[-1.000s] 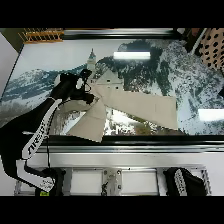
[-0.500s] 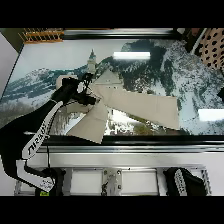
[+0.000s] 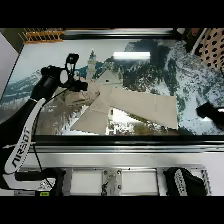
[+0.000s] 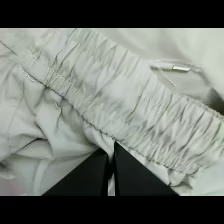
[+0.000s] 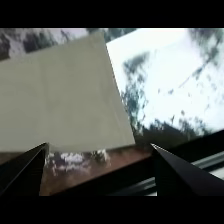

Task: Fold the clothes and pants, and hang the long-sleeved shirts on hangers.

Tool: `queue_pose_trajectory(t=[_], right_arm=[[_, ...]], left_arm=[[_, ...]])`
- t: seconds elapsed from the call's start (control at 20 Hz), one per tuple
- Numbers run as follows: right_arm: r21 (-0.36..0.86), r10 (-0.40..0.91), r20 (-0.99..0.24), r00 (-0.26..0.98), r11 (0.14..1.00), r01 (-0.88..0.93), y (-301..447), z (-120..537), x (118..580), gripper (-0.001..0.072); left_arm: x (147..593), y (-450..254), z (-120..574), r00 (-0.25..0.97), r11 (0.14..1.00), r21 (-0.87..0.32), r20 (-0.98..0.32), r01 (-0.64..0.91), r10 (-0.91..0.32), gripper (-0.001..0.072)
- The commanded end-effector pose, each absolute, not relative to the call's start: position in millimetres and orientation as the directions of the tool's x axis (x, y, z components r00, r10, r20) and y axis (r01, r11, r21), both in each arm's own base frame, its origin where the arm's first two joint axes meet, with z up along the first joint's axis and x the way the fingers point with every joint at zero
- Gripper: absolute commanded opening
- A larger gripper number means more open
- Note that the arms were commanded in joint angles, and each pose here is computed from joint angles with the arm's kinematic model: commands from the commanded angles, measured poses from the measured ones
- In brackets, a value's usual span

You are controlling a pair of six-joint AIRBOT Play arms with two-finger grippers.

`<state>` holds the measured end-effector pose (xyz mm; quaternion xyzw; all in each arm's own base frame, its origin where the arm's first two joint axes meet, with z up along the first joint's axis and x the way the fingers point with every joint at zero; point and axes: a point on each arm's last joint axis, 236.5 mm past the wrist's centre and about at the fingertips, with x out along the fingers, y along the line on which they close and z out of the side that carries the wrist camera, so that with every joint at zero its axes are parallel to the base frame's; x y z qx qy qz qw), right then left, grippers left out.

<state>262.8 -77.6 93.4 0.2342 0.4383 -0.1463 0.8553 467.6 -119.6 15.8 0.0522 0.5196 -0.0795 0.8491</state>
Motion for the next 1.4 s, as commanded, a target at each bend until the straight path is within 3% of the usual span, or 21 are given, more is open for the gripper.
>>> queue_pose_trajectory(t=[0.0, 0.15, 0.2, 0.3, 0.45, 0.75, 0.8, 0.85, 1.0, 1.05, 1.2, 1.35], right_arm=[[0.342, 0.088, -0.924, 0.371, 0.623, 0.703, -49.6, -18.0, 221.6, 0.0714], [0.507, 0.217, -0.862, 0.459, 0.4, 0.763, -15.8, -68.7, 237.1, 0.0703], [0.537, 0.225, -0.844, 0.487, 0.361, 0.762, -13.0, -76.6, 244.5, 0.0695], [0.559, 0.229, -0.829, 0.511, 0.378, 0.738, -9.6, -86.0, 260.3, 0.0604], [0.582, 0.252, -0.813, 0.525, 0.401, 0.708, 5.4, -97.8, 283.5, 0.0604], [0.567, 0.274, -0.819, 0.504, 0.523, 0.637, 34.3, -111.9, 331.8, 0.0603], [0.569, 0.268, -0.816, 0.513, 0.533, 0.626, 33.6, -110.5, 343.3, 0.057], [0.571, 0.264, -0.811, 0.522, 0.553, 0.607, 31.4, -107.7, 354.0, 0.0475], [0.574, 0.243, -0.78, 0.576, 0.644, 0.506, 14.3, -80.3, 393.4, 0.0038], [0.57, 0.224, -0.755, 0.617, 0.688, 0.448, -1.9, -51.9, 414.7, 0.0006], [0.482, 0.129, -0.703, 0.7, 0.809, 0.335, -72.8, 61.7, 456.3, 0.0006], [0.318, -0.027, -0.673, 0.739, 0.892, 0.322, -138.2, 167.6, 450.3, 0.0006]], left_arm=[[463.0, -109.0, 49.7, 0.522, 0.986, -0.004, -0.848, 0.169, -0.093, 0.0007], [451.4, -106.0, 38.3, 0.501, 0.986, -0.002, -0.861, 0.169, -0.088, 0.0007], [449.1, -105.4, 33.8, 0.493, 0.986, -0.001, -0.866, 0.169, -0.085, 0.0007], [445.8, -104.6, 27.4, 0.48, 0.986, 0.0, -0.873, 0.169, -0.082, 0.0007], [447.7, -105.0, 28.4, 0.488, 0.986, 0.0, -0.869, 0.169, -0.084, 0.0008], [451.4, -105.9, 30.7, 0.504, 0.985, -0.001, -0.859, 0.17, -0.088, 0.0008], [452.2, -106.1, 31.2, 0.508, 0.985, -0.001, -0.857, 0.171, -0.089, 0.0008], [454.4, -106.9, 32.7, 0.517, 0.985, -0.003, -0.851, 0.171, -0.092, 0.0007], [476.6, -113.9, 64.9, 0.605, 0.985, -0.017, -0.787, 0.17, -0.119, 0.0007], [492.5, -118.2, 94.8, 0.671, 0.984, -0.024, -0.728, 0.174, -0.136, 0.0007], [526.9, -124.1, 235.8, 0.864, 0.982, -0.045, -0.469, 0.182, -0.182, 0.0007], [511.2, -93.4, 317.7, 0.907, 0.99, -0.052, -0.397, 0.133, -0.142, 0.0006]])
